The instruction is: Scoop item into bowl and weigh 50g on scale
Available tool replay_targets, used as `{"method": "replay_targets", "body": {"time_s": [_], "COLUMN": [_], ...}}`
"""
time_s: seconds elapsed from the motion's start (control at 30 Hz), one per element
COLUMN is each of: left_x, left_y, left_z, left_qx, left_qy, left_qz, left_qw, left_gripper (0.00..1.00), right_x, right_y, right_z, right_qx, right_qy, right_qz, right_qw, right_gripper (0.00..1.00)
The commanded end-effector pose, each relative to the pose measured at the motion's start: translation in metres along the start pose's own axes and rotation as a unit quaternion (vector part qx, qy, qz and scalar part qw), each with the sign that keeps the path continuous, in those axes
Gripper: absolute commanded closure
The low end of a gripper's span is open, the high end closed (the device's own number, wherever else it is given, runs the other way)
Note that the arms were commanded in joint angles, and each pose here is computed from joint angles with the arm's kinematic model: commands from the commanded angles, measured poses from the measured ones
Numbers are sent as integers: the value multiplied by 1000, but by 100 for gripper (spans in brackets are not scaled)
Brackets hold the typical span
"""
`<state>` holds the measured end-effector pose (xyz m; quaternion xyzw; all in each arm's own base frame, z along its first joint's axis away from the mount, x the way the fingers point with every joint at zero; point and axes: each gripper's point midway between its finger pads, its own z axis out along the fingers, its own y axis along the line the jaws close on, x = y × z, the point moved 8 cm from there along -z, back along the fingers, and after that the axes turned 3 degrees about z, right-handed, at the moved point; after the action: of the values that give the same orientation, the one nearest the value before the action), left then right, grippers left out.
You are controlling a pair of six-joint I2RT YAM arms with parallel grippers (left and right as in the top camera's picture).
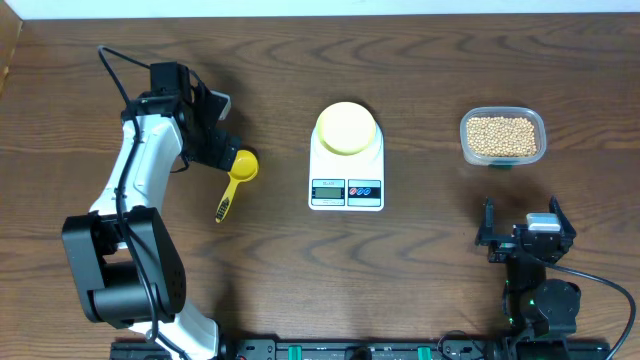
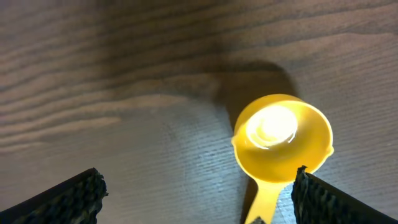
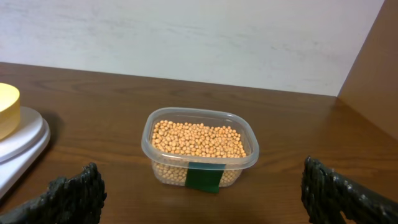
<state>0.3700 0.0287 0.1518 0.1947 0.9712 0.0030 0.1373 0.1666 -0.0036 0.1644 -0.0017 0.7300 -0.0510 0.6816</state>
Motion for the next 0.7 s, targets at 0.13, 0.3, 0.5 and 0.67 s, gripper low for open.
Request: {"method": "replay_targets", "body": {"time_s": [0.13,0.3,0.5,0.67], "left_x": [-12,-12,-11,-16], "left_y": [-3,-3,-11,-17], "left_z": [3,19,38,43], "left_qx": [28,35,49,49], "left_qy": [-27,-16,4,-1], "left_qz": [53,70,93,105], "left_qw": [998,997,994,993], "left_gripper": [2,2,2,2], "right_x": [0,0,0,0], "right_y": [1,1,1,1], "right_z": [0,0,0,0], "right_qx": [-4,-4,-4,-4], "right_qy": [-1,-1,-1,-1], "right_qz": [-7,-7,-7,-7], "right_qw": [1000,1000,1000,1000], "right_gripper": [1,1,1,1]}}
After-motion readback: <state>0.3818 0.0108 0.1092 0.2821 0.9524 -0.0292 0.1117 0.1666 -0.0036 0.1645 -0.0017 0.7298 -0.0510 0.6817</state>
